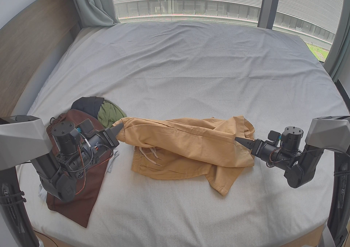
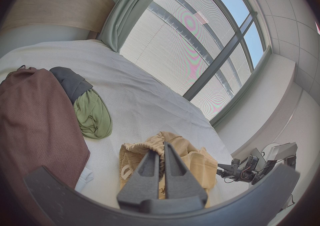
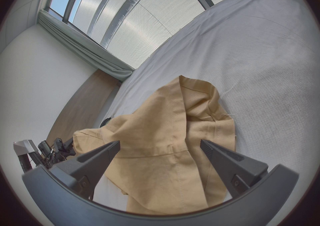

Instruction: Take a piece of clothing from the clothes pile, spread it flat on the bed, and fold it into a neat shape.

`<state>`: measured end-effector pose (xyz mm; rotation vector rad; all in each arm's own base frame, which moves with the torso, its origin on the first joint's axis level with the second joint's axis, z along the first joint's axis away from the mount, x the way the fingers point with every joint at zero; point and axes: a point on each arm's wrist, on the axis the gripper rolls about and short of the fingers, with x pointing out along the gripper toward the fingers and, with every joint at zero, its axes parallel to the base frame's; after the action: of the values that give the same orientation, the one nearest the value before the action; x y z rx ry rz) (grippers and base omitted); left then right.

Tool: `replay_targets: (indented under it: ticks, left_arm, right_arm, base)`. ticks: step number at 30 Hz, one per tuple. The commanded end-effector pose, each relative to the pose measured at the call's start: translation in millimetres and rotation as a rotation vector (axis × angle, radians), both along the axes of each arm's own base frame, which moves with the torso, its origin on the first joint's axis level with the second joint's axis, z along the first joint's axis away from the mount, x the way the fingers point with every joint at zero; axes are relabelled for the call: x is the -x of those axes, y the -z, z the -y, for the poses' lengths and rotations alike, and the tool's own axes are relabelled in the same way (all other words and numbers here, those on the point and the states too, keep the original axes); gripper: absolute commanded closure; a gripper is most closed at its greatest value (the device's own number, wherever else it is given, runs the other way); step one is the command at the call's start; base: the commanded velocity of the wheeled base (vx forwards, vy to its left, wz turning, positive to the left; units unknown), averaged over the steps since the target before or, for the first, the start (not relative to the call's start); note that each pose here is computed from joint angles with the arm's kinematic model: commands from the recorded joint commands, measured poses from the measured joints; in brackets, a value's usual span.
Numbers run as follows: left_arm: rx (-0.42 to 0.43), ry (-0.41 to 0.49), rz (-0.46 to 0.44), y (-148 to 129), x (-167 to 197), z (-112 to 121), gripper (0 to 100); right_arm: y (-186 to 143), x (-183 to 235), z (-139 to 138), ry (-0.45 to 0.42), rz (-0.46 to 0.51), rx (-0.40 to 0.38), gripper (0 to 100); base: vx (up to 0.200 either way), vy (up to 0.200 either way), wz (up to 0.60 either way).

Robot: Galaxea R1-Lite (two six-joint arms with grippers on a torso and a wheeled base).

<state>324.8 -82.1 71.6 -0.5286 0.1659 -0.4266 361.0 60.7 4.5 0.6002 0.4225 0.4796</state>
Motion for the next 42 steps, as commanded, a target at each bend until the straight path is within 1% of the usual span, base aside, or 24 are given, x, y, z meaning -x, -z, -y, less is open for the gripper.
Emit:
replay_targets:
  ticks: [1, 3, 4, 17, 22, 24, 26, 27, 28, 31, 34, 37, 39, 40, 42]
  left_arm:
    - [0.0, -0.001, 0.001, 0, 0, 0, 100]
    - [0.001, -0.001, 0.002, 0, 0, 0, 100]
    - [0.001, -0.001, 0.002, 0, 0, 0, 100]
    - [0.0, 0.001, -0.001, 0, 0, 1, 100]
    - [0.0, 0.001, -0.001, 1, 0, 1, 100]
    - [0.0, 0.001, -0.002, 1, 0, 1, 100]
    - [-0.001, -0.001, -0.004, 2, -1, 0, 100]
    - [-0.001, -0.001, -0.004, 2, -1, 0, 100]
    - [-0.001, -0.001, -0.004, 2, -1, 0, 100]
    - [-0.002, -0.002, -0.009, 4, -2, 0, 100]
    - [-0.003, -0.008, -0.014, 6, -4, -2, 100]
    - [-0.005, -0.017, -0.018, 8, -4, -5, 100]
    - [-0.005, -0.016, -0.018, 8, -4, -5, 100]
    - [-0.005, -0.023, -0.018, 8, -5, -8, 100]
    - [-0.007, -0.031, -0.017, 8, -5, -10, 100]
  right_arm:
    - [4, -1, -1, -0.012, 0.002, -0.03, 0]
    - [6, -1, -1, -0.011, 0.009, -0.048, 0]
    - [7, -2, -1, -0.01, 0.013, -0.051, 100]
    - [11, -2, 0, -0.007, 0.006, -0.05, 100]
    - [8, 1, 7, 0.001, 0.004, -0.052, 100]
    - [4, 4, 11, -0.018, 0.007, -0.06, 100]
    - [-7, 12, 17, -0.068, 0.03, -0.078, 100]
    - [-7, 12, 17, -0.068, 0.03, -0.078, 100]
    - [-14, 18, 24, -0.099, 0.031, -0.089, 100]
    - [-22, 24, 31, -0.133, 0.04, -0.101, 100]
    - [-27, 29, 38, -0.163, 0.041, -0.111, 100]
    - [-30, 38, 42, -0.213, 0.029, -0.125, 100]
    - [-30, 38, 42, -0.215, 0.029, -0.126, 100]
    - [-36, 42, 46, -0.257, 0.037, -0.136, 100]
    - [-40, 45, 50, -0.283, 0.044, -0.143, 100]
  base:
    - [0.0, 0.0, 0.0]
    - [0.0, 0.0, 0.0]
    - [0.0, 0.0, 0.0]
    - [0.0, 0.0, 0.0]
    - [0.0, 0.0, 0.0]
    - [0.0, 0.0, 0.0]
    - [0.0, 0.0, 0.0]
    - [0.0, 0.0, 0.0]
    - [0.0, 0.0, 0.0]
    - [0.0, 0.0, 0.0]
    - [0.0, 0.0, 0.0]
    - [0.0, 0.0, 0.0]
    - [0.0, 0.0, 0.0]
    - [0.0, 0.0, 0.0]
    - [0.0, 0.0, 0.0]
